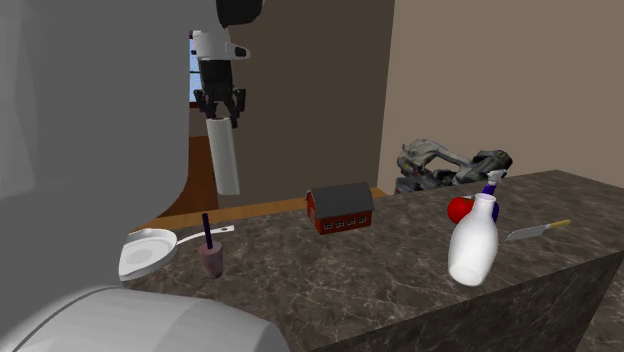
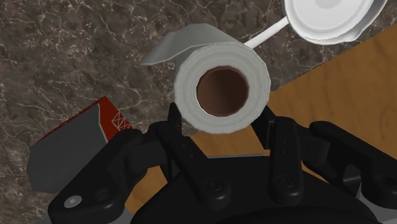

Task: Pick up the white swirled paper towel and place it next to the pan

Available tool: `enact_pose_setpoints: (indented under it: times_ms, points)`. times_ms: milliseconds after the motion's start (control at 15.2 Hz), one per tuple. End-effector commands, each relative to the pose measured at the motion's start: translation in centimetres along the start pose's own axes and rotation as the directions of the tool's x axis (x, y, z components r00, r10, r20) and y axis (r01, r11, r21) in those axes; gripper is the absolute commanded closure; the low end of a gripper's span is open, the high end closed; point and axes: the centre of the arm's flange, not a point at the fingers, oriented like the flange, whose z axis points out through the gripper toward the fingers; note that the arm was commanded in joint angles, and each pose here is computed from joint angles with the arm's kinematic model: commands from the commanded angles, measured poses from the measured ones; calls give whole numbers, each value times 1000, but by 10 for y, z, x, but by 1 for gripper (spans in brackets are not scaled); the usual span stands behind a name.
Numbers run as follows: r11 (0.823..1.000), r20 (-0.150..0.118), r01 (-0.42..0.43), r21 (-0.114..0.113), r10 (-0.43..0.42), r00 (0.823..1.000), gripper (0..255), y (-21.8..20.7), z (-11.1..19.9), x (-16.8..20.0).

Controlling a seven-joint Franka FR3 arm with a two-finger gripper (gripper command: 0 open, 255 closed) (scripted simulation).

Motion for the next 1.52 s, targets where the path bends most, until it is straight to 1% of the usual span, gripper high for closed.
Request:
enact_pose_setpoints:
  times_ms: [0,1452]
  points:
    - [1000,0,0,0,0,1000,255,0,11,-1]
    - [1000,0,0,0,0,1000,255,-3,127,0]
